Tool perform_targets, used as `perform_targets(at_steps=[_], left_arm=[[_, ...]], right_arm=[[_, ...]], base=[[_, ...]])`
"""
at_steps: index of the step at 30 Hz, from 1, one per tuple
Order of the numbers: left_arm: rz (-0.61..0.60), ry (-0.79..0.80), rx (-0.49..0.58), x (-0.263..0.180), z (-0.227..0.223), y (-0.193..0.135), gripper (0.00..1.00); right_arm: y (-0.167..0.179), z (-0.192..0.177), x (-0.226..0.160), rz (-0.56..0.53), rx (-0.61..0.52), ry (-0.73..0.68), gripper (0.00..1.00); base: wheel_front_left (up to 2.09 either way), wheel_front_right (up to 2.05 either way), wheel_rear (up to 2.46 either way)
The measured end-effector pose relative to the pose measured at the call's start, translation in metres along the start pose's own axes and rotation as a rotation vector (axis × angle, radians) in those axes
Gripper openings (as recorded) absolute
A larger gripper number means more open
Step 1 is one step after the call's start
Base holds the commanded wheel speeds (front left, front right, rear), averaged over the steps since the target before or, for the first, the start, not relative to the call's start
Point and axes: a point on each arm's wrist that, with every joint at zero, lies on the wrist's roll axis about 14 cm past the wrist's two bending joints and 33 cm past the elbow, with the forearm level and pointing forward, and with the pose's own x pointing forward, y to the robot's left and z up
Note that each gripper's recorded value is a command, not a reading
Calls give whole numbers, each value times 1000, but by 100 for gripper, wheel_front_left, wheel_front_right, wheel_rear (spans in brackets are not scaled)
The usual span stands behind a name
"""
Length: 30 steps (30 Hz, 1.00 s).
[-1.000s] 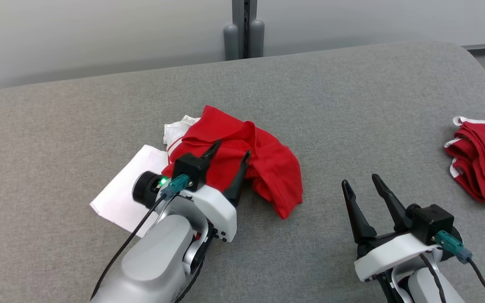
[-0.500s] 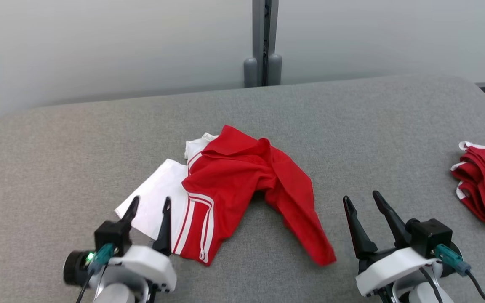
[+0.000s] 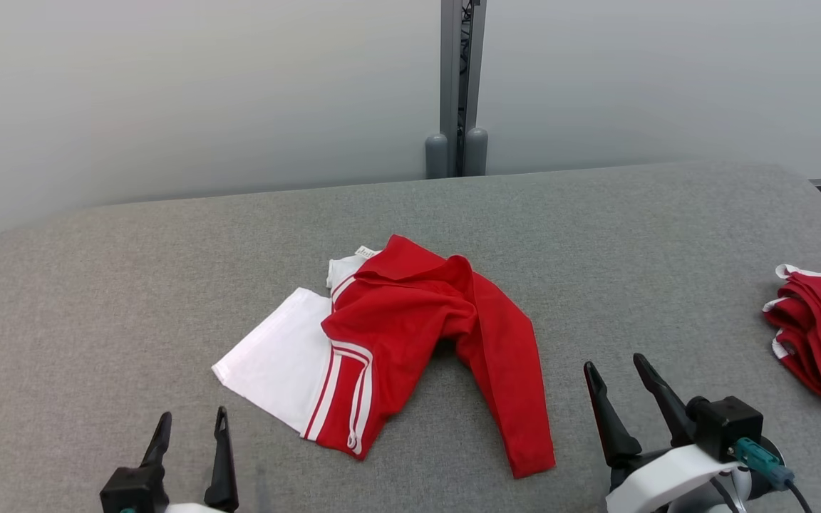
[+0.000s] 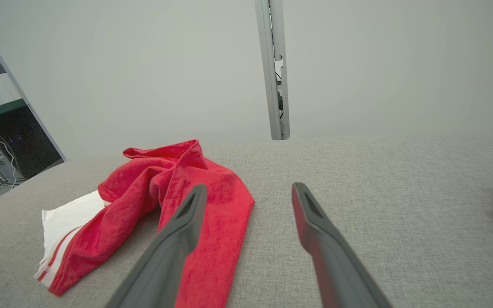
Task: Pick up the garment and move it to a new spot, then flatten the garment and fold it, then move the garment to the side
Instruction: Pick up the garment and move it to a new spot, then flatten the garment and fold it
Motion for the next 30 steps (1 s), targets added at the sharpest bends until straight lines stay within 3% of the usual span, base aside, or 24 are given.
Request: perform_targets(at_steps=[14, 26, 30], left_arm=[[19, 23, 4, -14, -10, 11, 100], [22, 64, -30, -24, -23, 8, 100], [53, 79, -37, -27, -28, 16, 100]], right_arm=[[10, -14, -5, 30, -11, 44, 100], [62, -61, -1, 216, -60, 197, 100], [65, -71, 8, 238, -83, 232, 100]], base=[[0, 0, 0], [0, 0, 0], [0, 0, 0]])
